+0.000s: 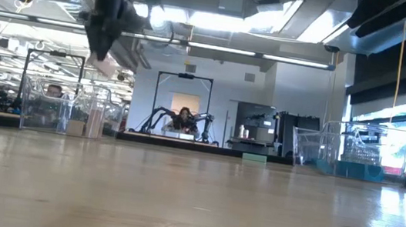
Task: Sort & place blocks by color
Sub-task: Put the brown block into the top left transparent bin
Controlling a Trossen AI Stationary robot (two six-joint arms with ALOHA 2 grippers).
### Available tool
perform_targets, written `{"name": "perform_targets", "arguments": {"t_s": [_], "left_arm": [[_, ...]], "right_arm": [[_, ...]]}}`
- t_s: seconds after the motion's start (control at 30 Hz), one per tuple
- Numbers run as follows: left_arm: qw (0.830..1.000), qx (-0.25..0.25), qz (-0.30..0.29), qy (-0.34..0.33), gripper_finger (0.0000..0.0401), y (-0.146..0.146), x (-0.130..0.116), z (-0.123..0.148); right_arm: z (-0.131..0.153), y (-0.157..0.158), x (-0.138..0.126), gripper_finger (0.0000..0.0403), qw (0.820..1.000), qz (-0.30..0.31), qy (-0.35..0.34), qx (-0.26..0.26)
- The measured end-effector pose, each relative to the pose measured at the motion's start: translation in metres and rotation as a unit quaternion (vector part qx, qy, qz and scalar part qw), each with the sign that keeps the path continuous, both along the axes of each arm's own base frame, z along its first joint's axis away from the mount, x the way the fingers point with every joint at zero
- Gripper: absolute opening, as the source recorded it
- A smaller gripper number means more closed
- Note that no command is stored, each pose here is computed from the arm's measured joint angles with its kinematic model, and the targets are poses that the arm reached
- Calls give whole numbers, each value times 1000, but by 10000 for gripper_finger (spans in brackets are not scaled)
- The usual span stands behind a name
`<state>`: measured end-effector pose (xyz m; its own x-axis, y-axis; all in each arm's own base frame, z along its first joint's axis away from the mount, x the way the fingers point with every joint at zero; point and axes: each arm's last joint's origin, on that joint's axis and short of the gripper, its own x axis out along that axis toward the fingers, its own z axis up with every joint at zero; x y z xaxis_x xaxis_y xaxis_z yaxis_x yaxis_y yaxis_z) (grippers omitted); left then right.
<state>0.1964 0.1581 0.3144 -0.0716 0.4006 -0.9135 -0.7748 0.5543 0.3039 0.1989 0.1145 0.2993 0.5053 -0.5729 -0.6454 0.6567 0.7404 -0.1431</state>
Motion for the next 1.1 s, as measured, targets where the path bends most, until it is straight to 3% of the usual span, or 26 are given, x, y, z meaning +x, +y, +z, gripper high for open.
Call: {"name": "perform_targets", "arguments": {"t_s": [0.1,0.3,0.5,0.77,1.1], "left_arm": [[999,-25,29,-5,117,13,-8,-21],[997,-2,71,-2,117,29,-22,-66],[995,-20,93,-25,117,37,-35,-94],[996,-32,85,-8,146,37,-44,-107],[996,-20,84,-20,153,39,-42,-107]], "right_arm": [[0,0,0,260,1000,0,0,0],[0,0,0,260,1000,0,0,0],[0,0,0,260,1000,0,-1,1],[0,0,1,260,1000,0,-3,3],[0,1,1,260,1000,0,-3,2]]}}
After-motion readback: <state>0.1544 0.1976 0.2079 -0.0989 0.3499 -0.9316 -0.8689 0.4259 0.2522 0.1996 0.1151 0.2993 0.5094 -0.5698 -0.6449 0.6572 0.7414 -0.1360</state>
